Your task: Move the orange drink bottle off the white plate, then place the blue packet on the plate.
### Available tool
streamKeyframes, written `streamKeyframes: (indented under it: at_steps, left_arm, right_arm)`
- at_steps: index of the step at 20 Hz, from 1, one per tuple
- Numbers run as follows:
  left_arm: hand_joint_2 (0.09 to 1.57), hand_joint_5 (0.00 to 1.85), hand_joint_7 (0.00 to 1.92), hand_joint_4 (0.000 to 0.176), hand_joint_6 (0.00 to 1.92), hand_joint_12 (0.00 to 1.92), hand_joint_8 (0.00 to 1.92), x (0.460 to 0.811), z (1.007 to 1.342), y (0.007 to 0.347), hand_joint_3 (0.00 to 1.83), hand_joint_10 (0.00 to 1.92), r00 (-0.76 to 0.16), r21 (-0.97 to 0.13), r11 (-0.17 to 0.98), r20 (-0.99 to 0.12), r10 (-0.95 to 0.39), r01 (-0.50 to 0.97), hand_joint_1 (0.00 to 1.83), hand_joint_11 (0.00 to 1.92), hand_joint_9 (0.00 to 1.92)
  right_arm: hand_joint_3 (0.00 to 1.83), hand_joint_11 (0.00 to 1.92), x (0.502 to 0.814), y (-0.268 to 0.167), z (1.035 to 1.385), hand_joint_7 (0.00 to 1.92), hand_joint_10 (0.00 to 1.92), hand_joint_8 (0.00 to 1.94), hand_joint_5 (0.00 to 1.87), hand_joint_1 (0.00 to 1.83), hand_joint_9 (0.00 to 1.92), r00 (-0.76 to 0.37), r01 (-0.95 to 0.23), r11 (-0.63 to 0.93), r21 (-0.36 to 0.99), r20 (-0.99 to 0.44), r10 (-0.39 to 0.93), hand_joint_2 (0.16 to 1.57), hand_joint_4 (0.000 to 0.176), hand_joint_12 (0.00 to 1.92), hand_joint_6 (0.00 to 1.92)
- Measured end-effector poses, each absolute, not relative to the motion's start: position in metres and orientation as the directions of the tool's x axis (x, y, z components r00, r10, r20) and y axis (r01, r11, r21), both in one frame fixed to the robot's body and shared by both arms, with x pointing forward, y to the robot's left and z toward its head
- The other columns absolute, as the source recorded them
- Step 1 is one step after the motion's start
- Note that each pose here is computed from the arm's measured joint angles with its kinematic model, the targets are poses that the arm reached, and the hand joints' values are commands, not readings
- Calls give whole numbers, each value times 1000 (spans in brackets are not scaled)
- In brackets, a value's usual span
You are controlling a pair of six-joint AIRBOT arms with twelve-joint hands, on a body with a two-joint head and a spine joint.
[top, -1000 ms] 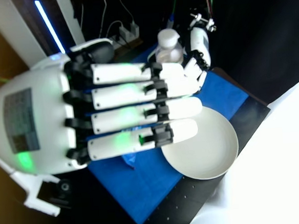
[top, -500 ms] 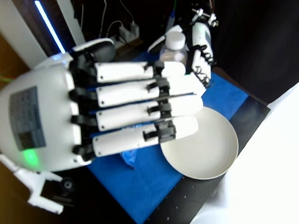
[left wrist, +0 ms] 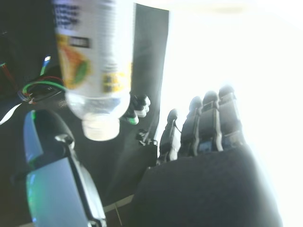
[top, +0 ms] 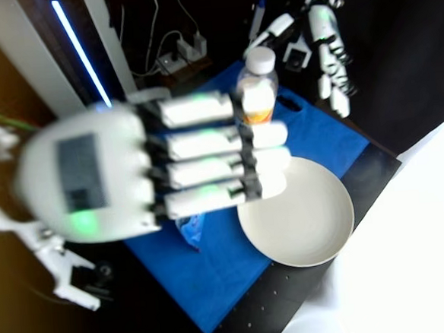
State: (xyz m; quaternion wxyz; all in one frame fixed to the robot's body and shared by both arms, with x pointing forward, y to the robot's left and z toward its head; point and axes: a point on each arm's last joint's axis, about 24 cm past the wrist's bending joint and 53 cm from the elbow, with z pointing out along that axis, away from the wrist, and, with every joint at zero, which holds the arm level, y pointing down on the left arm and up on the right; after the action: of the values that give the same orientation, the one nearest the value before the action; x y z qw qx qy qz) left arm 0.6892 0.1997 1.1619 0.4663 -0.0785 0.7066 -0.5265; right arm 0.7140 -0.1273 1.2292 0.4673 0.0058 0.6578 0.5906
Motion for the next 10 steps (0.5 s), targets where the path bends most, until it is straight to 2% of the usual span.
streamKeyframes:
  at_steps: [2,3,4,5,7,8,9,10]
  left_arm:
    - [726,0,0,94,0,0,0,691,1163,202,3,0,-542,-813,439,-583,-605,383,727,0,0]
    - [739,0,0,81,0,0,0,691,1164,203,8,0,-538,-812,442,-584,-608,381,705,0,0]
    - [712,0,0,132,0,0,0,692,1167,207,0,0,-530,-810,446,-587,-612,382,714,0,0]
    - [716,0,0,153,0,0,0,693,1167,208,0,0,-529,-809,447,-588,-612,382,717,0,0]
    - [716,0,0,149,0,0,0,693,1168,209,0,0,-526,-810,446,-586,-617,380,719,0,0]
    - [713,0,0,131,0,0,0,693,1168,209,0,0,-526,-810,447,-587,-616,380,716,0,0]
    - [717,0,0,118,0,0,0,693,1167,209,0,0,-527,-809,448,-588,-613,381,727,0,0]
    - [713,0,0,118,0,0,0,693,1167,208,0,0,-528,-808,450,-590,-612,381,719,0,0]
  right_arm:
    - [0,34,714,-127,1214,369,0,0,350,772,341,-599,-519,334,787,-613,515,681,9,730,1]
    - [0,70,716,-126,1205,379,4,4,367,777,349,-612,-505,361,783,-621,490,667,0,743,7]
    - [1,34,717,-122,1189,419,1,0,425,777,342,-628,-492,423,761,-646,434,683,22,705,3]
    - [0,6,717,-121,1186,352,6,3,427,793,244,-631,-491,429,758,-649,425,675,31,502,2]
    - [0,0,714,-117,1178,345,5,3,446,792,227,-648,-486,441,755,-649,398,663,36,434,5]
    - [2,3,712,-114,1171,388,4,3,469,743,292,-655,-487,457,745,-657,373,639,62,582,2]
    - [0,1,711,-113,1165,433,0,1,506,747,330,-660,-488,473,733,-665,350,621,61,699,3]
    - [0,0,710,-113,1162,467,2,1,511,744,376,-659,-490,488,722,-674,335,621,45,846,0]
